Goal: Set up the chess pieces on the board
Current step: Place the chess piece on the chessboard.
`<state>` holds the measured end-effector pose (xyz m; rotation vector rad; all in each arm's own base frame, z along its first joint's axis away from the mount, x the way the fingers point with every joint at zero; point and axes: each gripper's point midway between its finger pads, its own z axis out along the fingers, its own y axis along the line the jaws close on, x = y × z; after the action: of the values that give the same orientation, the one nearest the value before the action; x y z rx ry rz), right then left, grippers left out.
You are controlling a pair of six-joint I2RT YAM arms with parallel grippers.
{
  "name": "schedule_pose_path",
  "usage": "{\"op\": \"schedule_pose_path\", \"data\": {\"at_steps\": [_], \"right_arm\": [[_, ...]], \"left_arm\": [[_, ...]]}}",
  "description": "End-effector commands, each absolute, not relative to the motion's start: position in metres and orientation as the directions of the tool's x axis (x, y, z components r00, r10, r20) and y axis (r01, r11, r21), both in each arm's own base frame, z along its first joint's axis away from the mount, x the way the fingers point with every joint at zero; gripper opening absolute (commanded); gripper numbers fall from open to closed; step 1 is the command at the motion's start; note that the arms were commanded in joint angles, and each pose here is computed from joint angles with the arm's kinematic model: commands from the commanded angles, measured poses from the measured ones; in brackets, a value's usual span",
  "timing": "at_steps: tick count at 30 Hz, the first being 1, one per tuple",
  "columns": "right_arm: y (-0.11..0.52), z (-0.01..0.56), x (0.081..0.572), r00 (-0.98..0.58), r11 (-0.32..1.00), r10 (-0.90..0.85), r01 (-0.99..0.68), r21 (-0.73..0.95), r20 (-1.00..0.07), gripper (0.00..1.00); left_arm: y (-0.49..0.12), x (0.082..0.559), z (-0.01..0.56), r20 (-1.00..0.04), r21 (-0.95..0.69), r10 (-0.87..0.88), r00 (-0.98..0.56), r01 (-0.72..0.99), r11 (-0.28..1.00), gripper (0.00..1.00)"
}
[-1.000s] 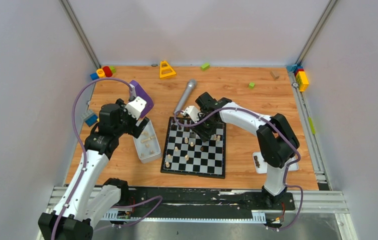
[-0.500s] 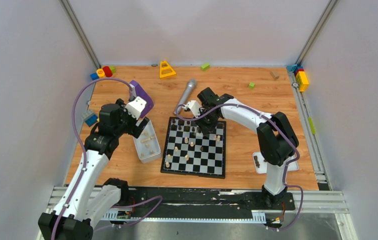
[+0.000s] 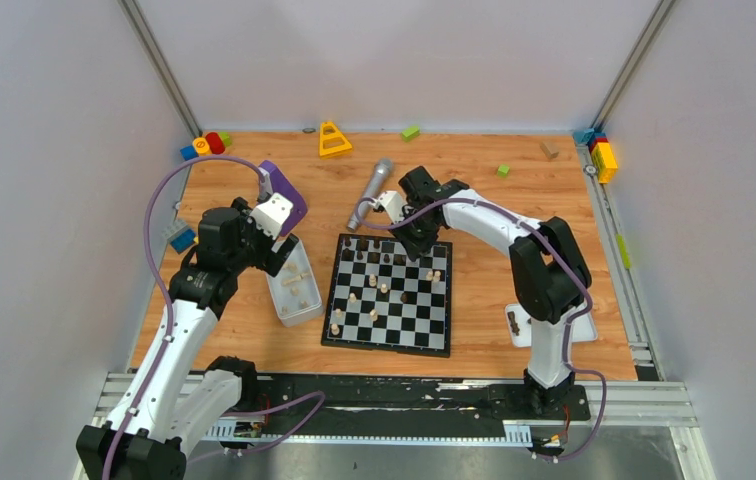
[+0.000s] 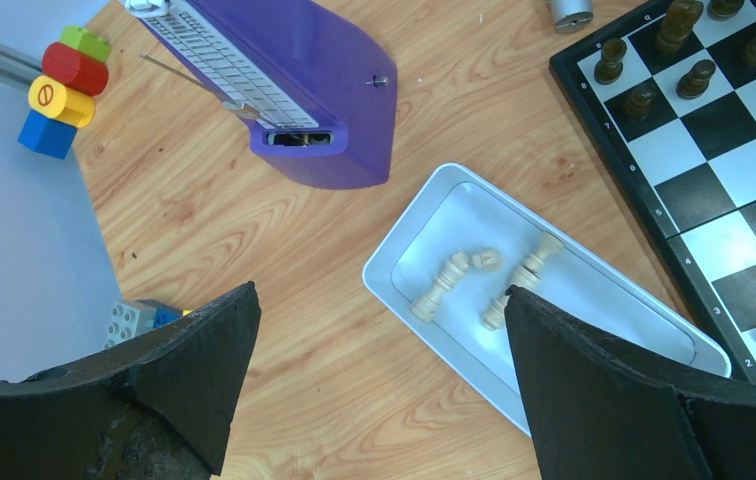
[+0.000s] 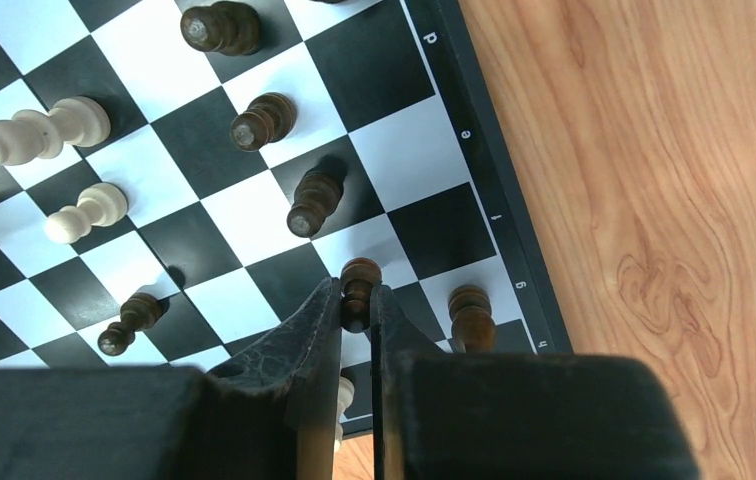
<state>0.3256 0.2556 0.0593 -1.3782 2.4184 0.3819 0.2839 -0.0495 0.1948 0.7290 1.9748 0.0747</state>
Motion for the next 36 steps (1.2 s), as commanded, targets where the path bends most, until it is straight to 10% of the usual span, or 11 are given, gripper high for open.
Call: {"op": "schedule_pose_path", "data": {"at_steps": [1,11,22,36], "right_arm": [[0.26,0.062,0.334,-0.47,0.495,-0.774,-0.867,0.059,-0.424,0.03],[0.26,0.053,0.336,-0.472,0.494,-0.781,-0.868,0.058,-0.408,0.09],[0.264,0.103,0.33,-0.442,0.495,-0.734,-0.868,0.04,-0.515,0.54],[0.286,0.091,0.227,-0.293,0.25,-0.79,-0.956,0.153,-0.539,0.59]], "left_arm": [[-0.05,0.287,0.204,-0.81,0.35,0.505,-0.299,0.445,0.824,1.0],[-0.05,0.287,0.204,-0.81,0.351,0.505,-0.299,0.442,0.825,1.0],[-0.05,0.287,0.203,-0.809,0.35,0.506,-0.3,0.446,0.824,1.0],[-0.049,0.288,0.204,-0.808,0.353,0.505,-0.303,0.439,0.827,1.0]]}}
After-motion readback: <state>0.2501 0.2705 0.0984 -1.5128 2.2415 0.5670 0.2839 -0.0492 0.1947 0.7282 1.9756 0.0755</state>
